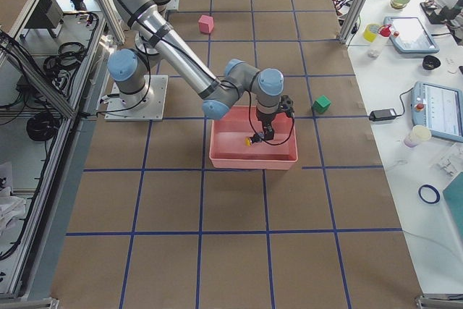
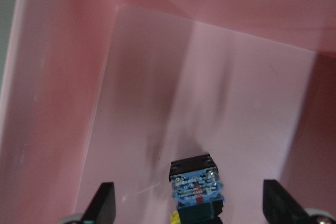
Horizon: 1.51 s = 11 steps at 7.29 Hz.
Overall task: Align button upright
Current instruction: 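Lower the right gripper into the bin and grasp the button's black body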
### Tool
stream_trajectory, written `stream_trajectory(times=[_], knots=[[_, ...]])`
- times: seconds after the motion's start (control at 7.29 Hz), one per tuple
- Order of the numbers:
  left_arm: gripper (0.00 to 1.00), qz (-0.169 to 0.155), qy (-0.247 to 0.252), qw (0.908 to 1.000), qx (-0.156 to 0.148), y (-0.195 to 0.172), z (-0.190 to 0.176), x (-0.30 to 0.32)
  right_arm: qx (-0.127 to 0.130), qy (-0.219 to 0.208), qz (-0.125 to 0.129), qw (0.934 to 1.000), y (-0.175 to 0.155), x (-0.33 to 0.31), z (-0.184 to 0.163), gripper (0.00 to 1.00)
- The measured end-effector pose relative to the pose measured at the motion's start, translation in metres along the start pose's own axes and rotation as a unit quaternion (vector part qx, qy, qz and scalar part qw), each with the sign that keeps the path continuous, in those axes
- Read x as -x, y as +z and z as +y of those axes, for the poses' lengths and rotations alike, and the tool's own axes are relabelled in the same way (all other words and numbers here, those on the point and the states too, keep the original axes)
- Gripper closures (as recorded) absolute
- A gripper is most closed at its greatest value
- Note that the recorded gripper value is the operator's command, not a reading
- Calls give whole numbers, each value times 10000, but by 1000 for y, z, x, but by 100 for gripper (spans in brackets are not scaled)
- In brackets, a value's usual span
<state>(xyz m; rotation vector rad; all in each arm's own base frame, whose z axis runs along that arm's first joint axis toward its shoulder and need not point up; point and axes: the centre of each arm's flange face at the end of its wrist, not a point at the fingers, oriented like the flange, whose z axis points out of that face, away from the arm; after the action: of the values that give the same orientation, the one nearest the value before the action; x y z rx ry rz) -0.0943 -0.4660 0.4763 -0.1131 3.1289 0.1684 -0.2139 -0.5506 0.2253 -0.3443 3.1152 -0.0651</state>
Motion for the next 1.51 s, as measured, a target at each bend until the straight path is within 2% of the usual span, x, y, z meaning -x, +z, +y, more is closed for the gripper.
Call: stream_trajectory(times=[1.1,1.51], knots=[[0,-2,-91,10000,23,4,-5,2,159,-377,-278,9988,26,8,11,0],[0,-16,-104,9999,76,5,-3,3,183,-403,-245,9987,26,7,10,0]])
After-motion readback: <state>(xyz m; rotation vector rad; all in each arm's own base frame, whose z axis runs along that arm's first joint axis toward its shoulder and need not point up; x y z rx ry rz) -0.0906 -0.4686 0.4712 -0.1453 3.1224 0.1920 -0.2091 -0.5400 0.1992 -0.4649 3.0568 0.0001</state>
